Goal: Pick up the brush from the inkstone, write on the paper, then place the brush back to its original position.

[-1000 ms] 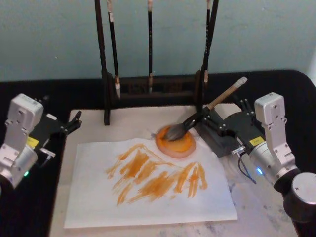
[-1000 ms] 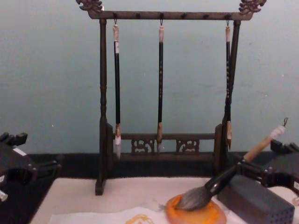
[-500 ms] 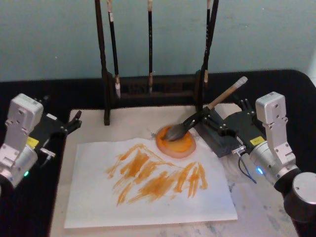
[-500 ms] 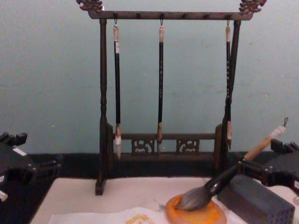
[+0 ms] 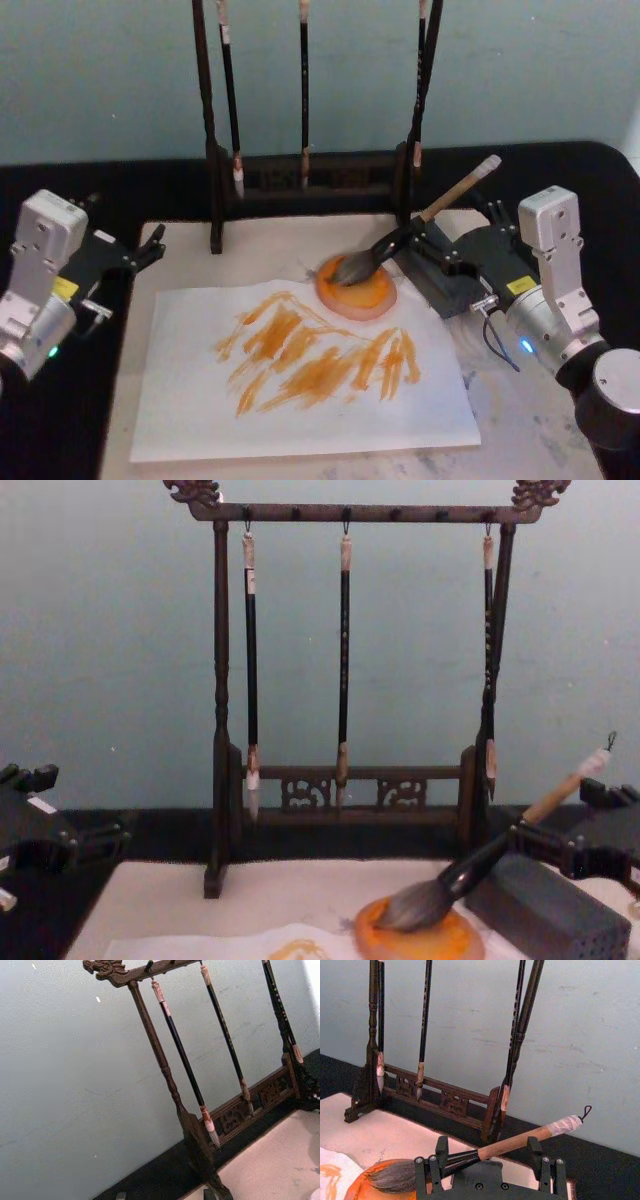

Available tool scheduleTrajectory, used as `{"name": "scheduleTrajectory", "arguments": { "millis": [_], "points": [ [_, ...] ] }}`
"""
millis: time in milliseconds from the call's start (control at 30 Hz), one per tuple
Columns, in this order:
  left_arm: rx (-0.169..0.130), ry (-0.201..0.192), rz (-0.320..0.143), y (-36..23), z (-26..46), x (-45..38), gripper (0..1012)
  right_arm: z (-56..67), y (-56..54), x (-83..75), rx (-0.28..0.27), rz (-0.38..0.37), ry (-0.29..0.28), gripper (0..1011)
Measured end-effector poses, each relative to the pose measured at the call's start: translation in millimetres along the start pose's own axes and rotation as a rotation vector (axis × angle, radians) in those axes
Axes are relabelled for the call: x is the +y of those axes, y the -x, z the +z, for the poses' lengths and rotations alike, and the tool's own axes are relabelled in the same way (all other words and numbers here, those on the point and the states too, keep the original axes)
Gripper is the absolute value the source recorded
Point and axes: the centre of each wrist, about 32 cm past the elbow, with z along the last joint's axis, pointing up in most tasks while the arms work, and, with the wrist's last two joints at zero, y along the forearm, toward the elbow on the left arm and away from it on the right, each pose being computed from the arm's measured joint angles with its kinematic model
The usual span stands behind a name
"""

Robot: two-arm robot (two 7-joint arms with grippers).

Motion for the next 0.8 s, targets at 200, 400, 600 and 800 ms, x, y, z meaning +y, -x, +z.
{"name": "scheduleTrajectory", "arguments": {
  "millis": [200,400,600,800],
  "points": [
    [0.000,0.000,0.000,0.0,0.0,0.0,1001,0.0,0.0,0.0,0.000,0.000,0.000,1000],
    [0.000,0.000,0.000,0.0,0.0,0.0,1001,0.0,0.0,0.0,0.001,0.000,0.000,1000],
    [0.000,0.000,0.000,0.0,0.0,0.0,1001,0.0,0.0,0.0,0.001,0.000,0.000,1000],
    [0.000,0.000,0.000,0.0,0.0,0.0,1001,0.0,0.0,0.0,0.001,0.000,0.000,1000]
  ]
}}
